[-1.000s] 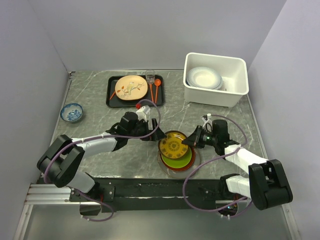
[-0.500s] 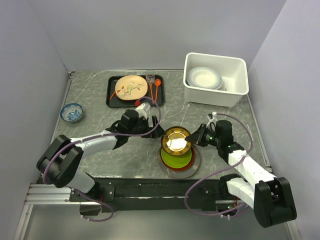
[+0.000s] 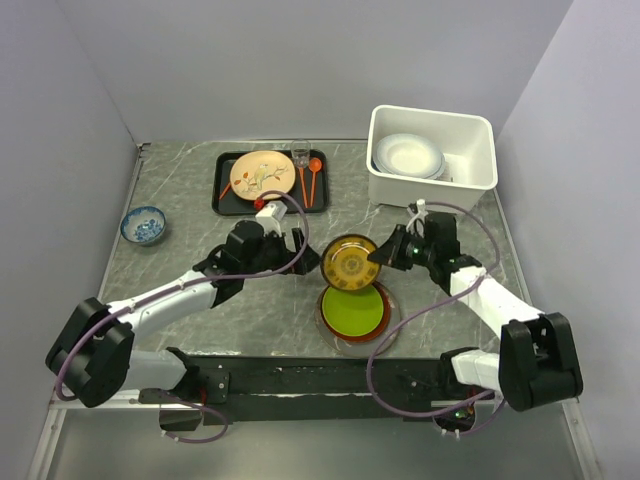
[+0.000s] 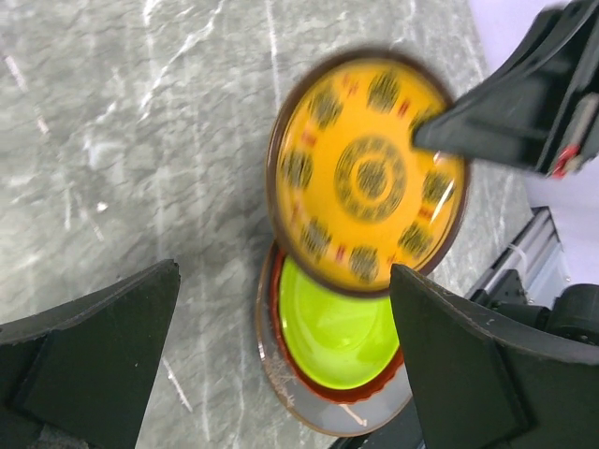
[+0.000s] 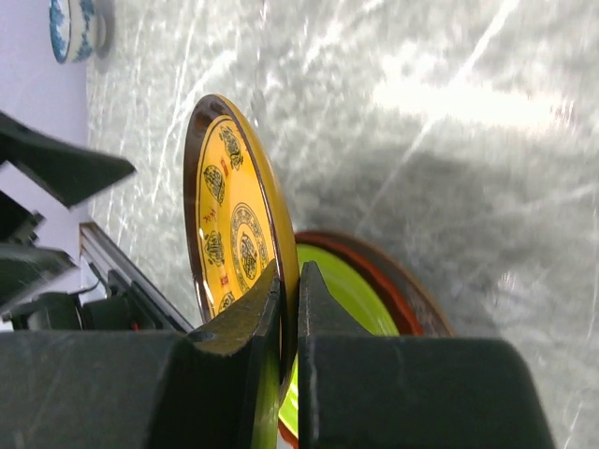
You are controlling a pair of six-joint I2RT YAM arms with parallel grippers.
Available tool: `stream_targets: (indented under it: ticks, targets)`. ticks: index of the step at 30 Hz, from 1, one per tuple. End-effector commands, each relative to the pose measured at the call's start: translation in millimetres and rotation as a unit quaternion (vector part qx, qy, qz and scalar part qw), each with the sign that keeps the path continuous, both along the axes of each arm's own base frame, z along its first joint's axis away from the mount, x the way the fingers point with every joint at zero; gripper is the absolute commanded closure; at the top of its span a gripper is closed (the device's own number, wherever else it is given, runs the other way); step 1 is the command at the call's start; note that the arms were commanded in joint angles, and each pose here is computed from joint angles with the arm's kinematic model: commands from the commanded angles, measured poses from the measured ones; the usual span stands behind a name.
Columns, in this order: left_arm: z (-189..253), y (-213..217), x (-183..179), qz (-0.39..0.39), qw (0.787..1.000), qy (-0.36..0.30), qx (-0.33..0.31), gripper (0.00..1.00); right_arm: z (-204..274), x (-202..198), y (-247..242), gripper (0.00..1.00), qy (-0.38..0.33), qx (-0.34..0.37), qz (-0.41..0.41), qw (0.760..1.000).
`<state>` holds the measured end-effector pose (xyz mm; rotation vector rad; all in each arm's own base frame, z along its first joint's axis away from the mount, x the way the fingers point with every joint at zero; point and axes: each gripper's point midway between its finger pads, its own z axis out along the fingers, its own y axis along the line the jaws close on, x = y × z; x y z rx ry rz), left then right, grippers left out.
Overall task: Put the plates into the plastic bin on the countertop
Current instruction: Pick up the plate from the corner of the board, then place the plate in the plastic bin.
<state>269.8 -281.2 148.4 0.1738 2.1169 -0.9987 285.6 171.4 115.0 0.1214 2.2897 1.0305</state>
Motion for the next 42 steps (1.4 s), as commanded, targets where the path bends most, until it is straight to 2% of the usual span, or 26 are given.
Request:
stream_targets:
  ticks: [1, 9, 21, 28, 31, 42]
  targets:
    - [-6, 12, -1, 0.017, 1.0, -0.004, 0.014, 0.01, 29, 28, 4, 1.0, -0.04, 0.006, -0.001, 0.999]
    - [5, 2, -6, -0.017, 1.0, -0.017, -0.004, 0.01, 60, 64, 8, 1.0, -0.058, 0.08, -0.007, 0.995]
    - [-1, -16, -4, -0.053, 0.998, -0.01, -0.017, 0.01, 97, 96, -25, 1.0, -0.089, 0.073, -0.061, 0.991]
    - [-3, -17, -5, -0.057, 0.998, -0.006, -0.018, 0.01, 133, 121, -43, 1.0, -0.12, 0.071, -0.075, 0.987]
    - [1, -15, -8, -0.058, 0.998, -0.012, -0.021, 0.01, 146, 135, -64, 1.0, -0.124, 0.053, -0.098, 0.986]
    - [8, -9, -10, -0.05, 0.998, -0.018, -0.02, 0.01, 169, 163, -80, 1.0, -0.138, 0.096, -0.122, 0.978]
